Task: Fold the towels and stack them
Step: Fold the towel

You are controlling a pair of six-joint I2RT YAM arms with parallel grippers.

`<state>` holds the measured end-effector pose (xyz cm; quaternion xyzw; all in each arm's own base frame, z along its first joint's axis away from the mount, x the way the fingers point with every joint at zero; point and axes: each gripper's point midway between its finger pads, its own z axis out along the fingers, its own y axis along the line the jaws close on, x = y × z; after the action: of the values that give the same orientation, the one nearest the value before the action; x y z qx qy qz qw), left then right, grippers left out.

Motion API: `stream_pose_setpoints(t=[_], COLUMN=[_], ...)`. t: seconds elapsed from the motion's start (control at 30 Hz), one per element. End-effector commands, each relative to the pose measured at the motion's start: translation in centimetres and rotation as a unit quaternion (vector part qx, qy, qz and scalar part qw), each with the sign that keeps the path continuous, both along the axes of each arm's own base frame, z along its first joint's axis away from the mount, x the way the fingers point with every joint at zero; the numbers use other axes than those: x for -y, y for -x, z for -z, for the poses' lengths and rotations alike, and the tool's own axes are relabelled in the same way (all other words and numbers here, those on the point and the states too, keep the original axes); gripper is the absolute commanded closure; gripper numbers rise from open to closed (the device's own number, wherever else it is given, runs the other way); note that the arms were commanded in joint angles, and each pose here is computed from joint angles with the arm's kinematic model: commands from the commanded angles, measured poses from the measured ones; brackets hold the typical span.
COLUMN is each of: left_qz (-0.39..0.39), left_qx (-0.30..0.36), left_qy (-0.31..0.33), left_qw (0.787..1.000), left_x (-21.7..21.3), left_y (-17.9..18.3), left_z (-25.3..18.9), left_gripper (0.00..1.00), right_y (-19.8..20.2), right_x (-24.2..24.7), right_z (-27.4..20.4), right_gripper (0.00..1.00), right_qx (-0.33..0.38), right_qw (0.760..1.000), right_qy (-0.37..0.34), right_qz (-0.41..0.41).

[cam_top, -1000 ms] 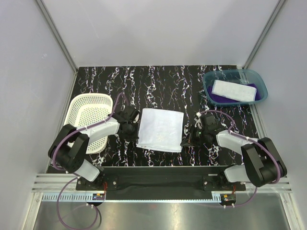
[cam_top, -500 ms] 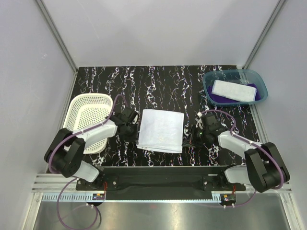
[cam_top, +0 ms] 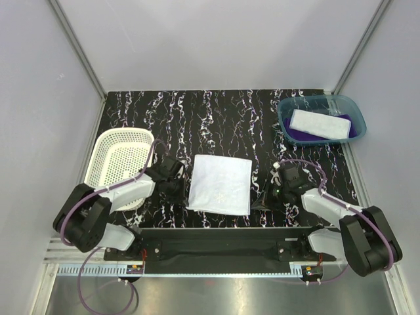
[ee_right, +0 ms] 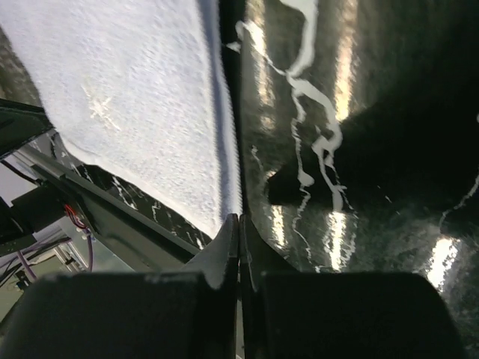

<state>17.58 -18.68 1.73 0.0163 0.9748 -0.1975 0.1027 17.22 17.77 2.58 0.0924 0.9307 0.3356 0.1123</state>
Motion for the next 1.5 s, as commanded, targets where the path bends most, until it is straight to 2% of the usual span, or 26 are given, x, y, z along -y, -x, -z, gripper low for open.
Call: stream_pose_setpoints(t=[0.0,0.07,0.1,0.13,0.23,0.27,0.3,0.47,0.63,0.77,0.97,1.13,1.2,1.23,1.3,1.47], left_qz=[0.003,0.002,0.004,0.005,0.01,0.01,0.009,0.013,0.008,0.004,-0.017,-0.013,-0.008,0.001,0.006,0.024], left_qx=[0.01,0.009,0.011,0.013,0.018,0.03,0.036,0.055,0.056,0.035,0.025,0.055,0.082,0.098,0.111,0.083], left_qy=[0.011,-0.003,-0.003,-0.001,0.006,0.012,0.012,0.027,0.04,0.05,0.012,0.019,0.026,0.049,0.064,0.117], left_qw=[1.0,1.0,1.0,1.0,1.0,0.999,0.999,0.998,0.998,0.998,0.999,0.998,0.996,0.994,0.992,0.989], left_x=[0.6,0.2,0.3,0.3,0.5,0.7,0.7,1.6,1.8,2.0,0.4,0.7,1.2,2.2,2.8,4.9], left_y=[-0.7,-0.8,-0.9,-1.0,-0.9,-1.3,-1.6,-2.6,-2.5,-1.7,-0.9,-1.9,-3.2,-3.9,-4.4,-3.8], left_z=[0.2,0.3,0.2,-0.2,-0.9,-1.7,-2.1,-3.9,-3.2,-1.5,0.5,-2.3,-4.3,-6.1,-6.7,-5.9], left_gripper=[1.0,0.99,0.96,0.81,0.7,0.63,0.62,0.62,0.62,0.62,0.63,0.6,0.59,0.59,0.59,0.59], right_y=[-0.5,-0.4,-0.4,-0.2,-0.7,-1.3,-1.7,-3.6,-3.7,-2.2,-1.7,-2.0,-2.5,-3.0,-3.1,-3.0], right_x=[-0.6,-0.8,-0.9,-0.6,-0.3,-0.3,-0.3,-0.8,-1.4,-1.8,0.8,1.6,1.5,0.8,0.3,-3.3], right_z=[-0.1,-0.2,-0.3,-0.4,-1.1,-1.9,-2.3,-4.7,-3.1,-0.8,2.0,0.4,-0.5,-2.5,-3.1,-5.1], right_gripper=[1.0,0.93,0.92,0.86,0.81,0.78,0.78,0.78,0.69,0.69,0.68,0.71,0.73,0.77,0.78,0.79], right_qx=[0.01,0.007,0.01,0.009,0.023,0.035,0.041,0.067,0.043,0.009,-0.011,0.015,0.025,0.041,0.049,0.048], right_qw=[1.0,1.0,1.0,1.0,0.999,0.999,0.999,0.997,0.999,1.0,0.997,0.996,0.995,0.996,0.997,0.998], right_qy=[-0.018,-0.025,-0.026,-0.021,-0.013,-0.01,-0.007,-0.008,0.003,-0.012,0.066,0.081,0.08,0.067,0.059,0.014], right_qz=[0.012,0.012,0.011,0.011,0.022,0.025,0.027,0.023,0.007,0.001,0.035,0.047,0.048,0.036,0.027,-0.029])
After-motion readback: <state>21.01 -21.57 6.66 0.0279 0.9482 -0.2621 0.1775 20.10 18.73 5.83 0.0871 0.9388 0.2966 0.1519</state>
